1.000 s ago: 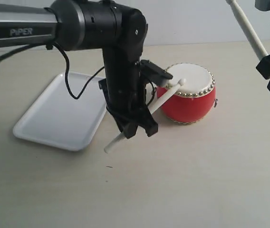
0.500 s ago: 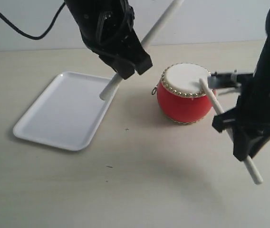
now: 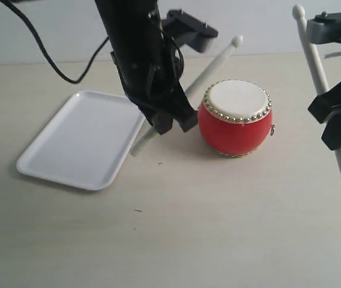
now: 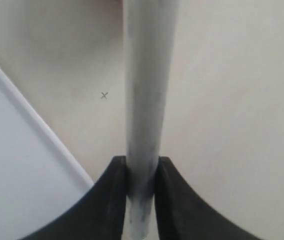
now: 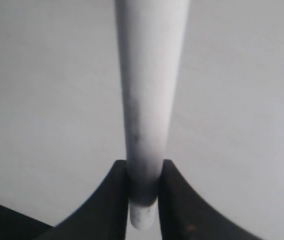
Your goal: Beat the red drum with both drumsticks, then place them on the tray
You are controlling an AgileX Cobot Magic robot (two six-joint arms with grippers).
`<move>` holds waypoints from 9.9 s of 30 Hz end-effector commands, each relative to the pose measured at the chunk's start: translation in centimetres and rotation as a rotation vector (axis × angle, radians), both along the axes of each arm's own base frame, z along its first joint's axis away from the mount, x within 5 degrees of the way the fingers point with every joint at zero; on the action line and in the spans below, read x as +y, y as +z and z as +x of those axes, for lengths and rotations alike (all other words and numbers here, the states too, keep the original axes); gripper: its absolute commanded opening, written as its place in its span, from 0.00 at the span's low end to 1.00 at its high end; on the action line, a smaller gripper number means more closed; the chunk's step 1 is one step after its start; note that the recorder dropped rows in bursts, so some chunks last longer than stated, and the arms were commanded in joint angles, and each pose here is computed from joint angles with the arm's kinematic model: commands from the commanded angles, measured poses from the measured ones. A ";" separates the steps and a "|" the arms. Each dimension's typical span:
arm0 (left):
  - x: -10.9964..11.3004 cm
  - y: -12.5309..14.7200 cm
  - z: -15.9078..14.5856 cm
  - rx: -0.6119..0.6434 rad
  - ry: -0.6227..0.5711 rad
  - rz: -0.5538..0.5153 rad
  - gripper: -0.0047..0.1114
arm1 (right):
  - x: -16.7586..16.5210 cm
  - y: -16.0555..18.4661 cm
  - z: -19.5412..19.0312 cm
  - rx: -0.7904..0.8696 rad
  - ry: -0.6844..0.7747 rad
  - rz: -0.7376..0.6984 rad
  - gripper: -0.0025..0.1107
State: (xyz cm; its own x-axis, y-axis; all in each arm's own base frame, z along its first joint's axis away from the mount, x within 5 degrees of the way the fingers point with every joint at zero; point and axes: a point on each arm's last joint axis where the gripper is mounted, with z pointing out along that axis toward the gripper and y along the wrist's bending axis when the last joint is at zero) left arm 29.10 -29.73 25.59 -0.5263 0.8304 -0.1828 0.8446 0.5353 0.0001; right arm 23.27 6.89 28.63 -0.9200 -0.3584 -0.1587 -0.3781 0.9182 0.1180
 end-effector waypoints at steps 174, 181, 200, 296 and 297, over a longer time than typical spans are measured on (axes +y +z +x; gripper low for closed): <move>18.7 -9.3 10.5 0.321 0.554 -0.008 0.04 | 21.0 -3.0 12.5 -0.068 0.004 0.132 0.32; 18.7 -10.2 10.5 0.338 0.553 0.008 0.04 | 21.0 -2.9 12.6 -0.079 0.005 0.138 0.32; 18.8 -10.2 10.6 0.333 0.563 0.022 0.22 | 21.1 -3.0 12.7 -0.085 0.005 0.146 0.32; 25.7 8.4 -19.9 -0.595 0.716 -0.792 0.04 | 30.2 -16.4 13.3 -0.043 -0.416 0.410 0.38; 25.7 8.4 -19.9 -0.595 0.716 -0.792 0.04 | 30.2 -16.3 13.3 -0.044 -0.416 0.412 0.38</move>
State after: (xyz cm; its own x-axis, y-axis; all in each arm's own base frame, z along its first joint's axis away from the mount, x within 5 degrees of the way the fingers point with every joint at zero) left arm 9.29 -3.94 34.11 -0.4748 -0.0596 -0.8781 0.3310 0.9123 -0.2409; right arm 36.35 37.01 11.08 -0.9665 0.1204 -0.2268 0.0012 0.8854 0.4649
